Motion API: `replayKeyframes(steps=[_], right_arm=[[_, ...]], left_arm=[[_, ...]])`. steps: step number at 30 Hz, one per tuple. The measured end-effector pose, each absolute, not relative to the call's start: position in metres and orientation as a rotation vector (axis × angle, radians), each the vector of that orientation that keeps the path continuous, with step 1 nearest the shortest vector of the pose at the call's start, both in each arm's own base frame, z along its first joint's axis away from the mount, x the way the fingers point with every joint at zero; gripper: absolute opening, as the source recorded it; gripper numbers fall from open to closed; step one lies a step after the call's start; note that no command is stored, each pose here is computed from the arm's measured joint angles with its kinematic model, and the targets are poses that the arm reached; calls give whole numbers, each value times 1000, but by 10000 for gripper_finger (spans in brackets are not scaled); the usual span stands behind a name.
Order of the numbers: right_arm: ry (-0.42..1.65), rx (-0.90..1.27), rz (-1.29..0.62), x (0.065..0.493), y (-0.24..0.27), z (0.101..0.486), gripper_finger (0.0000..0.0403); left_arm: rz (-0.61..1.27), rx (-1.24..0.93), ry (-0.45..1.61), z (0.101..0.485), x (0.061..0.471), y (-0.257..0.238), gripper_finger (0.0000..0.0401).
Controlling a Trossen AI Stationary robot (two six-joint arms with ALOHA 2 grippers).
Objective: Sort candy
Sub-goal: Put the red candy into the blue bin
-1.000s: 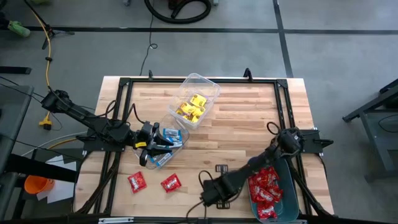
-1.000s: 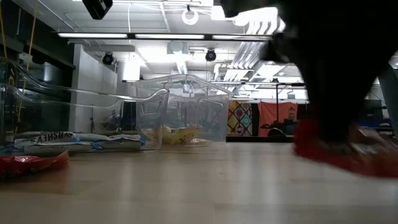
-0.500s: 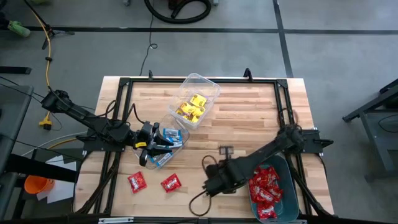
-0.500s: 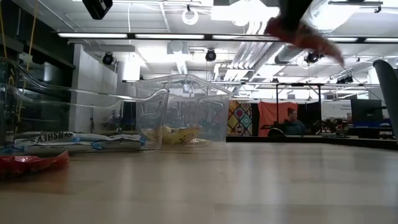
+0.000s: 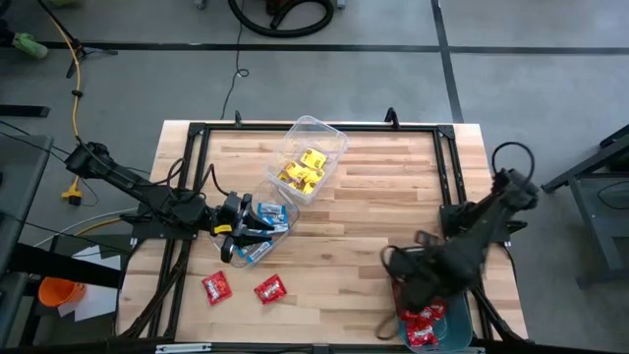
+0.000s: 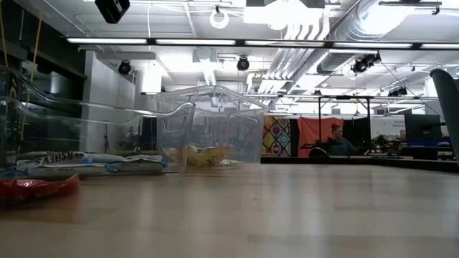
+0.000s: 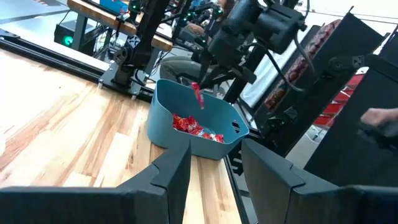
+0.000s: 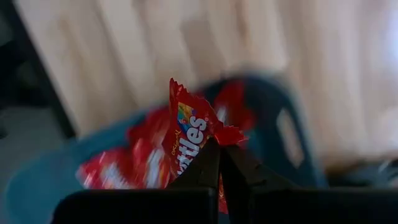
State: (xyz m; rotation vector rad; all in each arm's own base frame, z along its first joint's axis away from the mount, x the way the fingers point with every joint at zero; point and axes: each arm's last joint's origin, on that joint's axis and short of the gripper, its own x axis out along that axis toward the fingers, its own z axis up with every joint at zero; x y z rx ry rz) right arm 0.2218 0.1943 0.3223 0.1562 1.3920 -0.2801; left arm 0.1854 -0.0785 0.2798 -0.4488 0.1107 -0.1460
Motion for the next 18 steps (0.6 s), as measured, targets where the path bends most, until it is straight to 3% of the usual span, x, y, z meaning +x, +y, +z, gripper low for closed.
replayKeyframes(steps=[7,12,15,18], right_arm=[[1509,356,-211,167,216,295,0],[1576,442,-238,155,223,279,5],[1622,476,-229,157,221,278,33],[1658,505,-224,160,219,278,85]], left_arm=[[-146,-449,110,280,185,-78,131],[-146,-449,111,280,185,-78,131],[-146,-449,110,280,185,-78,131],[-146,-449,110,280,185,-78,131]])
